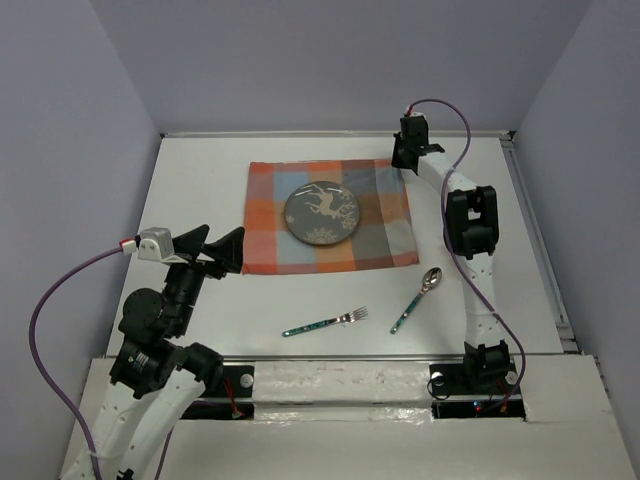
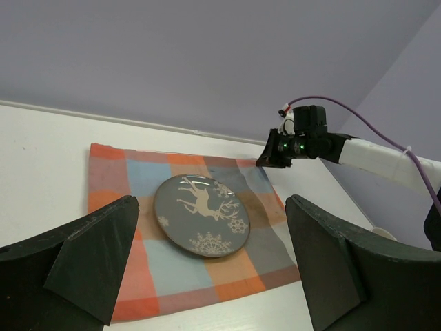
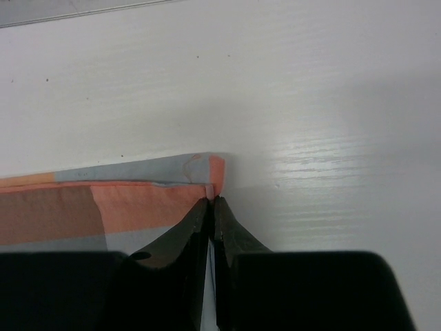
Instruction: Set the dinner table for one person
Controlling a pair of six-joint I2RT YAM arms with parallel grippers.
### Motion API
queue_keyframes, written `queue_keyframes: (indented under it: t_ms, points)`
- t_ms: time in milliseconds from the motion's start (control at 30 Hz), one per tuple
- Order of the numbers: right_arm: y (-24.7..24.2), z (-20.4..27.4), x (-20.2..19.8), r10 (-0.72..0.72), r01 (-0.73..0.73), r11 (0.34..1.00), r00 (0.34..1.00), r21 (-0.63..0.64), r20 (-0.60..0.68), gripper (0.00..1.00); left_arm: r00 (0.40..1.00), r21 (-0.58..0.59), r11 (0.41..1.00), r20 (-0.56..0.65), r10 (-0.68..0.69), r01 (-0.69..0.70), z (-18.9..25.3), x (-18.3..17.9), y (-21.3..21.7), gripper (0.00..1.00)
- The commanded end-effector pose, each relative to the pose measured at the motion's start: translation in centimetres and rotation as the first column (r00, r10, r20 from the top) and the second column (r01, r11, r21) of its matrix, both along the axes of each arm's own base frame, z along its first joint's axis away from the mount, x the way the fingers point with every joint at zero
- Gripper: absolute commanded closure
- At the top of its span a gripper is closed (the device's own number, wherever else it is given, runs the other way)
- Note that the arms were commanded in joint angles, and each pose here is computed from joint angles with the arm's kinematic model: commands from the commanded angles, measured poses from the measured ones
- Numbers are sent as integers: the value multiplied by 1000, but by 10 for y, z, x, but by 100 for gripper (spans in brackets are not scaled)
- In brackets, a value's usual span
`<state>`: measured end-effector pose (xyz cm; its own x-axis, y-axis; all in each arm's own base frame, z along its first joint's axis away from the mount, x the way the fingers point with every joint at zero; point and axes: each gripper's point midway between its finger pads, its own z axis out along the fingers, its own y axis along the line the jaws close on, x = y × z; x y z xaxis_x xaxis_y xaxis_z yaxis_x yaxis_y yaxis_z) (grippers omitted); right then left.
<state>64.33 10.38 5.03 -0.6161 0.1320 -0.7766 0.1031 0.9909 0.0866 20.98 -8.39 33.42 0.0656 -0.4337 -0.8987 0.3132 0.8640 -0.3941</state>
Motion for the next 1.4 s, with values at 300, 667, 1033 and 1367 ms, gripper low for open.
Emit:
queue_keyframes:
  t_ms: [300,667,1033,1367]
  points:
    - [-14,32,21,-39,47,997,992,-68,118,77,999,6,1000,38,0,-1,11,2,0,1]
    - [-1,114,-2,-4,-4,999,980,41,200,42,999,4,1000,50,-11,11,14,0,-2,1]
    - [-77,156,-200,-335,313,941,910,127,244,49,992,-28,998,113,-55,58,29,-19,-3,1]
    - [-146,138,-286,-515,524,851,828,19,222,50,985,-55,994,150,-89,98,37,-34,-4,1]
